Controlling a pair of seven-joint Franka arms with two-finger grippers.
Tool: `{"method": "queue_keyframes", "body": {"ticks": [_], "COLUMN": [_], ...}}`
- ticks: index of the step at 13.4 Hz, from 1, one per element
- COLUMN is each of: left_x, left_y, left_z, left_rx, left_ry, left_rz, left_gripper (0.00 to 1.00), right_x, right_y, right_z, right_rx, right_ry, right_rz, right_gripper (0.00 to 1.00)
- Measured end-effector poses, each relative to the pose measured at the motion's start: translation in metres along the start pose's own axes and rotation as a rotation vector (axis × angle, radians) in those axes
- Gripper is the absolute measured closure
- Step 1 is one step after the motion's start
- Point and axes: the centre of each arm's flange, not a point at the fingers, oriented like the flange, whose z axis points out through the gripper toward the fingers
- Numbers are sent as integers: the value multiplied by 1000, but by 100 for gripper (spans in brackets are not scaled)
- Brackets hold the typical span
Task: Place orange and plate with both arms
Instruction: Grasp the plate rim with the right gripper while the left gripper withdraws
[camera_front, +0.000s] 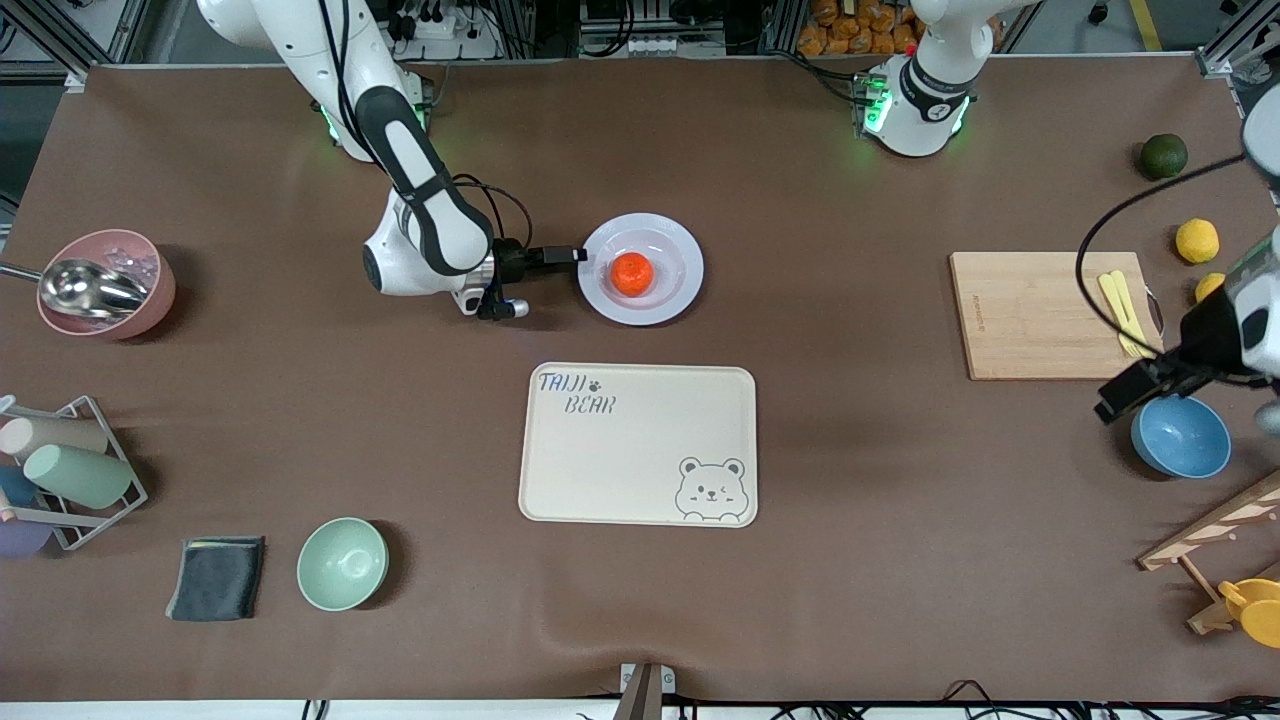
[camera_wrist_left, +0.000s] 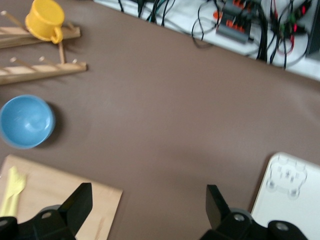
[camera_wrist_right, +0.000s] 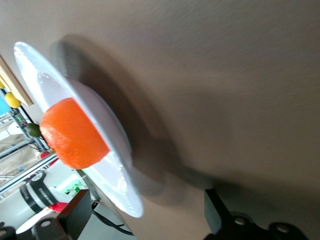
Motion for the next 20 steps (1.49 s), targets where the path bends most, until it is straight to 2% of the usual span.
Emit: {"method": "queue_keyframes", "body": {"ticks": [3,6,8,9,10,15,18,20], "left_x": [-28,-25,-29,-34,-41,-60,-62,-63], "left_y": [24,16,9,9,9,-12,-20,-28], "left_z": [-33,-39,-49,-56,-64,-97,-99,-97], "left_rx": [14,17,27,24,10,-5,-15,-7], "left_ry": [0,13,13,-2,-18,-50,-75,-101], "left_rz": [48,44,42,37,31,15,-1,-13], "left_gripper": [0,0,0,0,0,0,0,0], "right_x": [-16,-19,-17,-17,-17,-17,-19,-20], "right_y": [-16,-19,-18,-18,-18,-20,-33,-41], "right_z": [28,34,32,32,32,31,24,20], "right_rx": [29,28,29,29,29,38,71,83], "right_ry": [-6,-7,-2,-1,-1,-4,-13,-8], "right_rz": [4,1,3,3,3,0,-20,-34], "right_gripper": [0,0,6,15,29,86,91,91]}}
